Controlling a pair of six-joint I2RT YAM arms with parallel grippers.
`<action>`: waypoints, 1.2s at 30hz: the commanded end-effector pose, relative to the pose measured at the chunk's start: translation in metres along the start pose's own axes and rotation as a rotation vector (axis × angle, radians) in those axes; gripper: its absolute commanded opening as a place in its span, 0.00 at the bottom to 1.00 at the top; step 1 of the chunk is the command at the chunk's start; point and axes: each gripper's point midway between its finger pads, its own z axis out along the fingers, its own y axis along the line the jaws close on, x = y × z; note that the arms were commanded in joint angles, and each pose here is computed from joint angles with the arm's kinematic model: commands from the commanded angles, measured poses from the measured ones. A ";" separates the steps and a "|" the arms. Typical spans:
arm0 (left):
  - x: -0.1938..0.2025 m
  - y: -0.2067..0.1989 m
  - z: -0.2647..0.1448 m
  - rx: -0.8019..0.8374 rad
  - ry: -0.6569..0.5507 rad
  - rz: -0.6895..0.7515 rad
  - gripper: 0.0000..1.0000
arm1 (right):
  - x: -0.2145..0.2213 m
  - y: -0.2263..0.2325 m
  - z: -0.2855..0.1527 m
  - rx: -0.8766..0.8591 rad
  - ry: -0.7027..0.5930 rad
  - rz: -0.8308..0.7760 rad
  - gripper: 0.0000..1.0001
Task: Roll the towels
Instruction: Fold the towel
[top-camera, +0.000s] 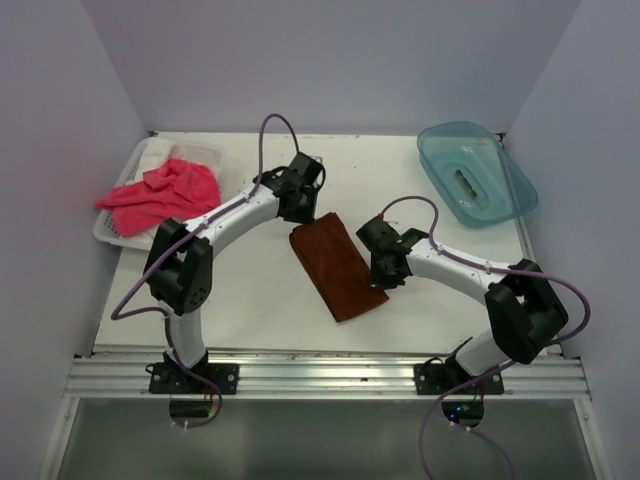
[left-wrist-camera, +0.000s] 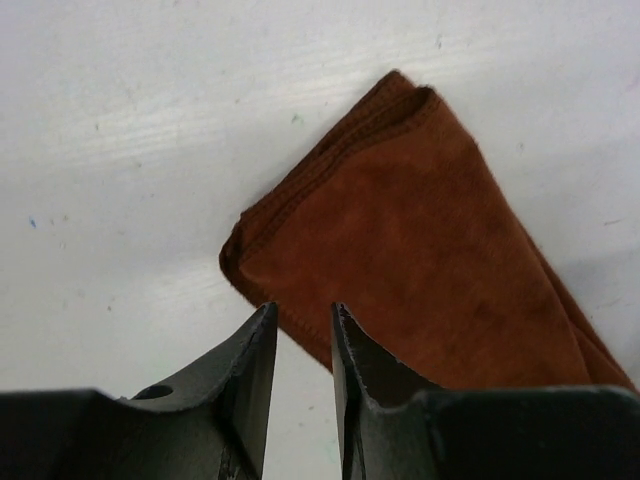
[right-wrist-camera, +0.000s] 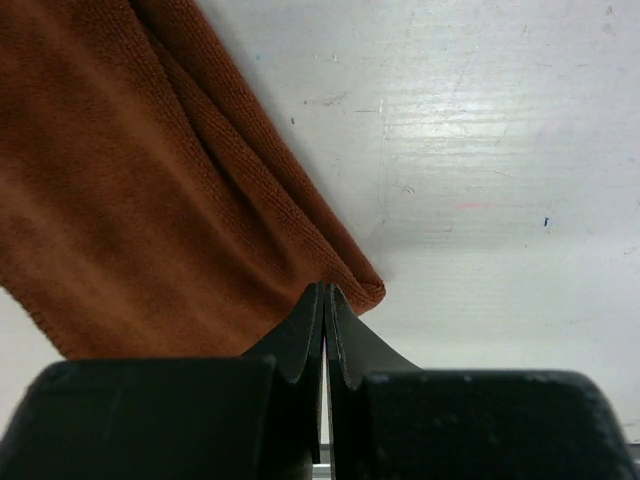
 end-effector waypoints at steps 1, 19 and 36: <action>0.024 0.014 -0.003 -0.032 0.028 -0.014 0.31 | -0.016 0.013 0.001 -0.026 -0.032 -0.028 0.00; 0.033 0.019 0.073 -0.090 0.129 0.012 0.27 | 0.045 0.025 0.013 -0.069 0.071 -0.036 0.00; 0.018 0.007 -0.035 0.107 0.047 -0.044 0.35 | 0.009 0.046 -0.041 -0.185 -0.141 -0.216 0.10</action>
